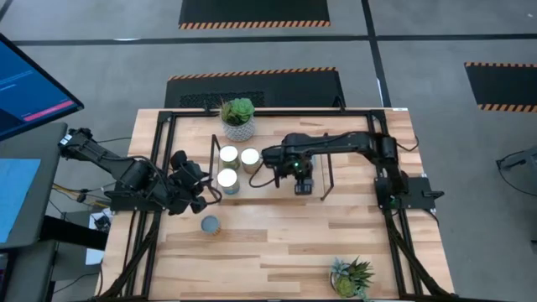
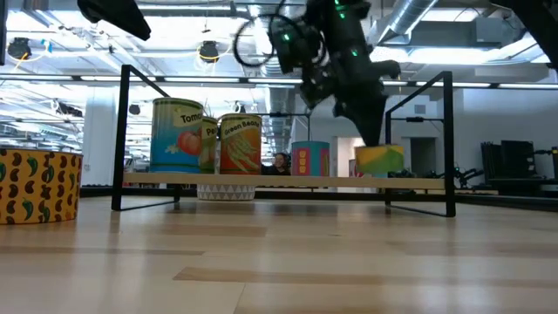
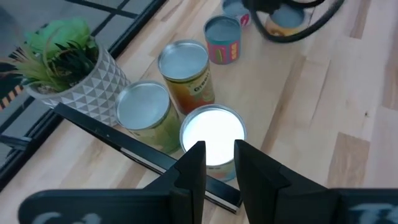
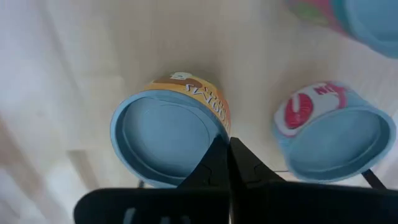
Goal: Pick and place cans onto a shelf
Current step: Put the canned mushroom on the shelf
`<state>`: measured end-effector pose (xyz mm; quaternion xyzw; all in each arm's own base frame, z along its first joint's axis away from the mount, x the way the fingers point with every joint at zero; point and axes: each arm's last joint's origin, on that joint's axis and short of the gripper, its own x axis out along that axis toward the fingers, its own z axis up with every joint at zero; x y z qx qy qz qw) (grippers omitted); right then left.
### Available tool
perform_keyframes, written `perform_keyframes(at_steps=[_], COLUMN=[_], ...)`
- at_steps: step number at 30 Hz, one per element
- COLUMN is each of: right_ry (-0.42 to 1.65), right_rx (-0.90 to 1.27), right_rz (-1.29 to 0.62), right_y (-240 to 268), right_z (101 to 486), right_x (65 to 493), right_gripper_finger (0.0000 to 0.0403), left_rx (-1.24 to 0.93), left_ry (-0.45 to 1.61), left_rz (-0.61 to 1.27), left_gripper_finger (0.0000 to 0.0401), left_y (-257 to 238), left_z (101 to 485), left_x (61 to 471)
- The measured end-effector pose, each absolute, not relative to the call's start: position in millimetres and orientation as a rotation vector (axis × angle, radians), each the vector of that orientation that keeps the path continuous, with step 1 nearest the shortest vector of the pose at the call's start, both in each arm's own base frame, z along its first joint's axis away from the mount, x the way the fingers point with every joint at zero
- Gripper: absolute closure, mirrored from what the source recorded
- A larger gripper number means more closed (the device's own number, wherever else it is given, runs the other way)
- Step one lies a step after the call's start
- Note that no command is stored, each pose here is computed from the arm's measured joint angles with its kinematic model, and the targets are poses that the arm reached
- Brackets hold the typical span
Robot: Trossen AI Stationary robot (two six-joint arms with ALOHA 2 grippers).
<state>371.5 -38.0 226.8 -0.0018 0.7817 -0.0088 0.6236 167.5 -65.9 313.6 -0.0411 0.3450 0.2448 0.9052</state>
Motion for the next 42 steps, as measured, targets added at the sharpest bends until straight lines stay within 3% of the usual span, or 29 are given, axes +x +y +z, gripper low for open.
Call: perform_keyframes(at_steps=[12,23,32,42], right_ry=[1.665,1.648,1.642,1.642], right_rx=[0.004,0.008,0.008,0.049], right_rz=[-0.080,-0.032,-0.033,-0.076], right_y=[-62.2,-57.7,-57.7,-57.5], right_z=[240.4,240.4,240.3,240.3], right_x=[354.8,356.3,356.9,356.8], right_gripper_finger=[0.0385,0.0388,0.0360,0.0356], left_rx=[-0.083,-0.117,-0.125,-0.125], left_ry=[0.696,0.689,0.687,0.687], left_rz=[0.520,0.525,0.528,0.528], left_gripper_finger=[0.0328,0.0328,0.0328,0.0328], left_y=[-65.6,-65.9,-65.8,-65.9], left_z=[314.1,314.3,314.2,314.2], left_x=[167.9,168.1,168.1,168.1])
